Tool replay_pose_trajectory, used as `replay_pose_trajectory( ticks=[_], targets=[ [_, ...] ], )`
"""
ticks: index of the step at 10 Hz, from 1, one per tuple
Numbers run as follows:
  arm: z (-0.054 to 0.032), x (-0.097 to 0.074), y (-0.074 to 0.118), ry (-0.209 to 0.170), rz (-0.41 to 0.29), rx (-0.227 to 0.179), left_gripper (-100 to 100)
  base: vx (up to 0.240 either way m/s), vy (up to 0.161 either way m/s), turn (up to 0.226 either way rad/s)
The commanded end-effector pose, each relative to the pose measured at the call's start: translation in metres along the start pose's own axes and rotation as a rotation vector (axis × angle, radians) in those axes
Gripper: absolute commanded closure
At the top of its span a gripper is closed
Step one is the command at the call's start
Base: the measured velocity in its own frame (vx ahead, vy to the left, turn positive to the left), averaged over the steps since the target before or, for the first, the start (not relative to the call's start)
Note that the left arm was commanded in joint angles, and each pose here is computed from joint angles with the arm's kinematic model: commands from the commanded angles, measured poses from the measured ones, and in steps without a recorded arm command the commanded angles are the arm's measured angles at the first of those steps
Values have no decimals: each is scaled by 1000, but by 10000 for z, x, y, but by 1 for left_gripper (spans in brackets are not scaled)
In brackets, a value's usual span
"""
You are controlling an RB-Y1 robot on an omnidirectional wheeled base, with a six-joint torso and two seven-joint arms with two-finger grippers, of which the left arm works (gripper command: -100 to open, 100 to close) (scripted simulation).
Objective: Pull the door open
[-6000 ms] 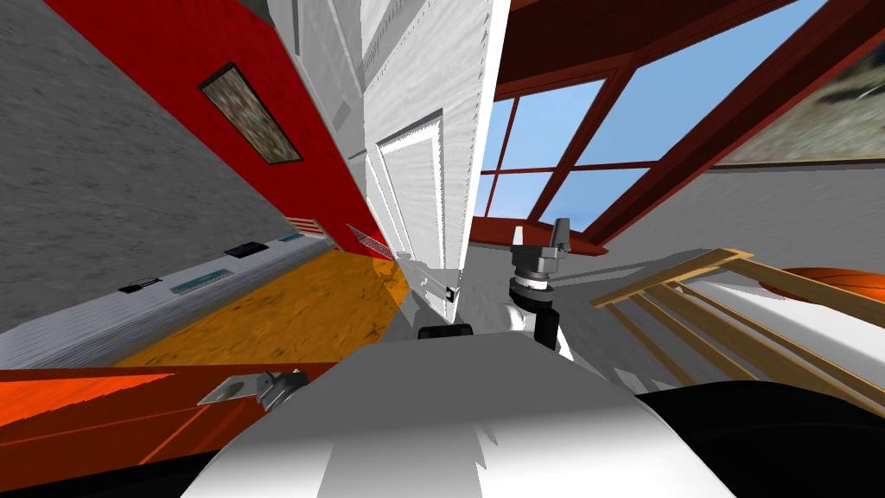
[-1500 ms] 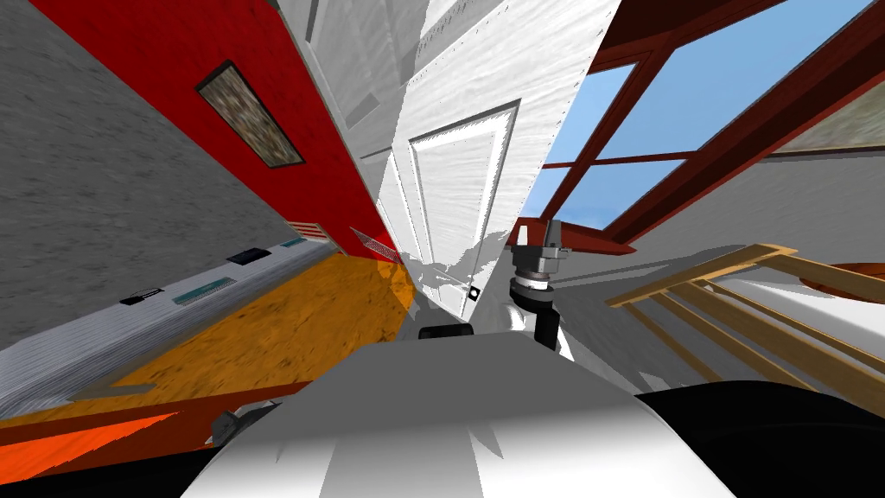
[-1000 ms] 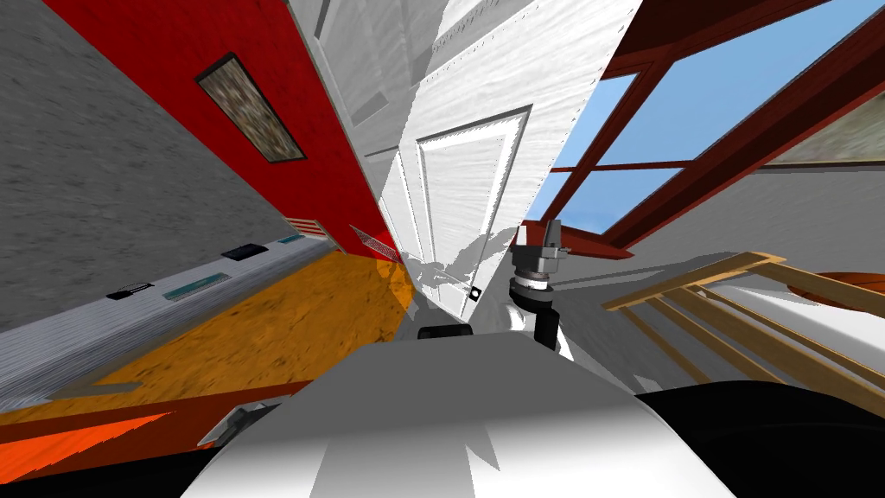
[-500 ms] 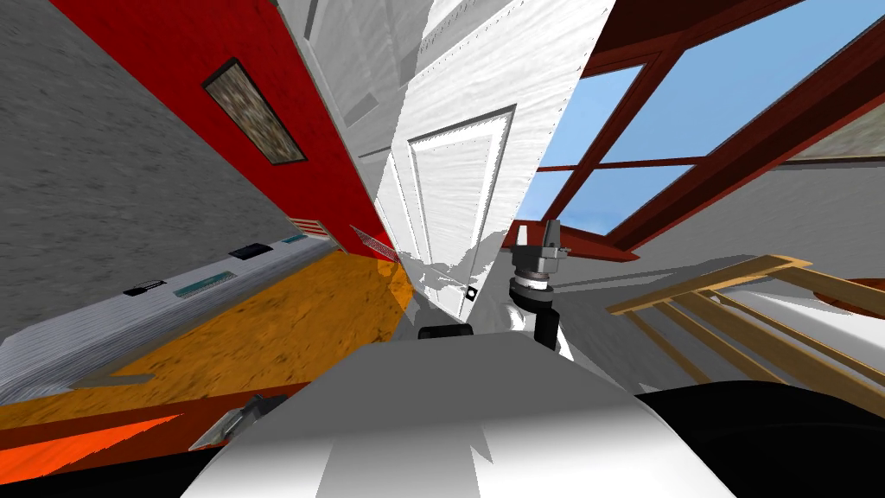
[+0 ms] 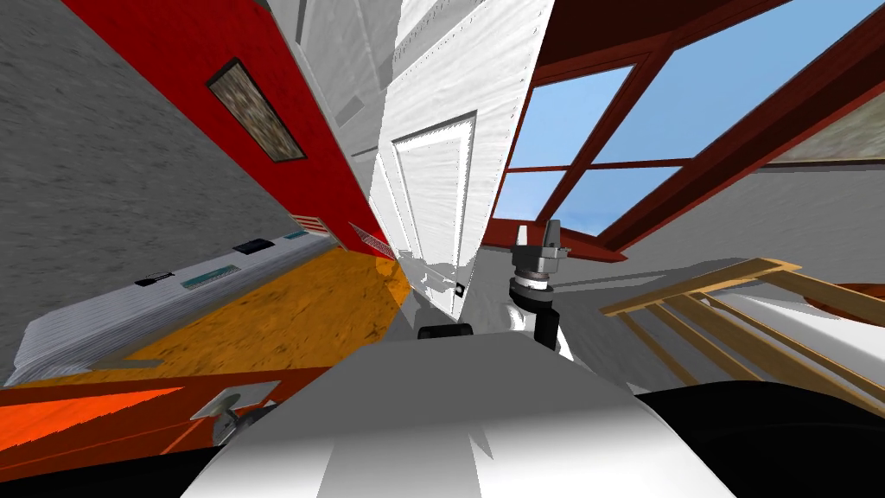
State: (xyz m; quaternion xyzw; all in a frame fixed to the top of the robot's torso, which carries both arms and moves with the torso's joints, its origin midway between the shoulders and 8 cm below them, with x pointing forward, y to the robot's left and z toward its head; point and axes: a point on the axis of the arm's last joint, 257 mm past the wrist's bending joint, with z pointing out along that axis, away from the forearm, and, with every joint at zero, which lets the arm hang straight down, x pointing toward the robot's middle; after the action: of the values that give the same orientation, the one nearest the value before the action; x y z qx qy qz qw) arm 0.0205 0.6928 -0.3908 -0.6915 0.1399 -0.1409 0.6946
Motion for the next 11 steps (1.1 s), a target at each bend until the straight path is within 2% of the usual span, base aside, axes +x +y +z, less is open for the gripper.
replay_pose_trajectory(
  ticks=[1, 2, 3, 4, 9, 11],
  targets=[
    [-27, -37, -7, -3, 0, 0, -100, -87, -134, 29],
    [-66, -92, 6, -9, 1, -5, -100, -69, -127, 25],
    [-56, -66, -1, -6, 1, -2, -100, -36, -68, 19],
    [-54, -46, 4, -5, 0, -2, -100, 35, 82, 15],
    [-25, 46, 6, 1, -4, 4, -100, 95, 178, 6],
    [-14, 82, 6, 4, -5, 6, -100, 8, 148, -71]
  ],
)
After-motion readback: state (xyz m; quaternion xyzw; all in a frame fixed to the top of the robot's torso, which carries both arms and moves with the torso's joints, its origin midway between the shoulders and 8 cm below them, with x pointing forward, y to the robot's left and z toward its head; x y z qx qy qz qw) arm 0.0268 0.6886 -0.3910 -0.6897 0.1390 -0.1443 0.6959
